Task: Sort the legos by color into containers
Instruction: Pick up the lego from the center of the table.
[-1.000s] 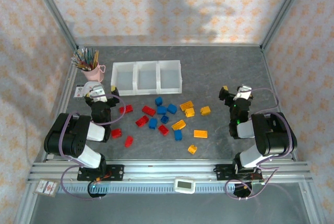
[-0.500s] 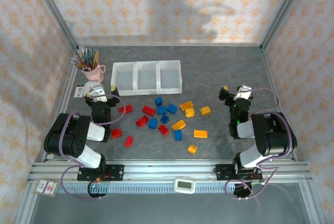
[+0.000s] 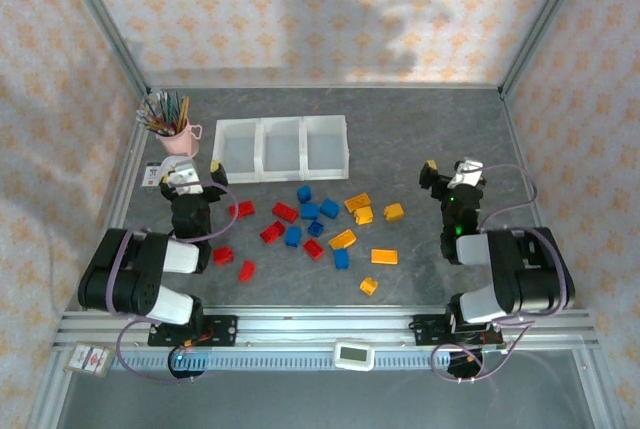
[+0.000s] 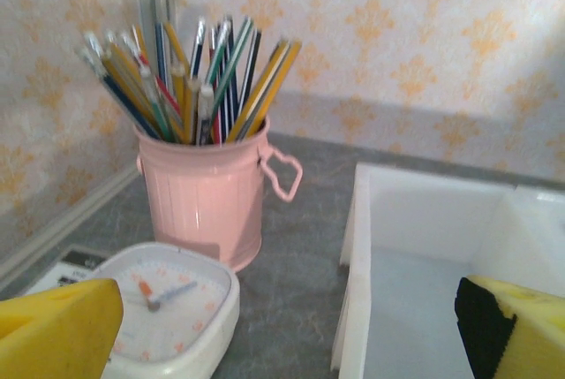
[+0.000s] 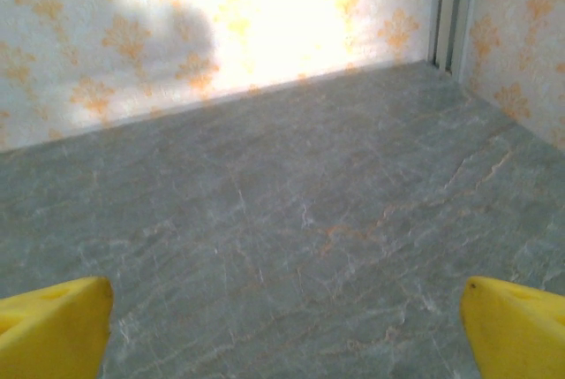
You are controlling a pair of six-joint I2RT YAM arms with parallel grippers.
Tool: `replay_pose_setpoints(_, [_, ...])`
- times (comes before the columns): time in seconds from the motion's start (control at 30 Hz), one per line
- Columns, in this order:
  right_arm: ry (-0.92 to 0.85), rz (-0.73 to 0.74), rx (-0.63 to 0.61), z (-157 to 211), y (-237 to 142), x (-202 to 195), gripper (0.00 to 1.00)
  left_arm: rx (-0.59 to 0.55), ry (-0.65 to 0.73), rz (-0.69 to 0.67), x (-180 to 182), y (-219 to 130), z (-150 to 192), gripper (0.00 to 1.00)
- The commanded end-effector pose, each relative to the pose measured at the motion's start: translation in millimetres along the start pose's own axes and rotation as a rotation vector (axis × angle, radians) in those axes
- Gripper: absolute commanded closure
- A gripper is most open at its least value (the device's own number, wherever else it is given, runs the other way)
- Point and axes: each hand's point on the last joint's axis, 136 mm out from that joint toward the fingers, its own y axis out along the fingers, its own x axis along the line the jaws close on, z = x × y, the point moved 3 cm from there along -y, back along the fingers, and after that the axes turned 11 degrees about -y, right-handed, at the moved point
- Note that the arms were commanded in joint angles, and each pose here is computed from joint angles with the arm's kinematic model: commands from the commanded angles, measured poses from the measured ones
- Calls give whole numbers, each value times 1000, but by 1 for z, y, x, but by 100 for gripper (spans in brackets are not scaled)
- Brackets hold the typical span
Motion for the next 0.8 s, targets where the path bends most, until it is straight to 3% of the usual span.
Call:
replay_pose_setpoints(0.0, [14, 41, -28, -24, -1, -7, 0, -7, -24, -32, 4, -3, -11, 0])
replay_pose_setpoints(0.23, [261, 23, -58, -66, -9, -8, 0, 95, -138, -92, -1, 2, -36, 0])
replay_pose_setpoints(0.37, [485, 35, 53, -61, -11, -7, 0, 83, -315, -210, 12, -3, -48, 0])
replay_pose_setpoints(0.53, [528, -18, 123, -45, -14, 3, 0, 97, -430, -157, 6, -12, -50, 0])
replay_pose_setpoints(0.77, [518, -58, 263, -35, -12, 21, 0, 288, -531, -2, -33, -22, -45, 1])
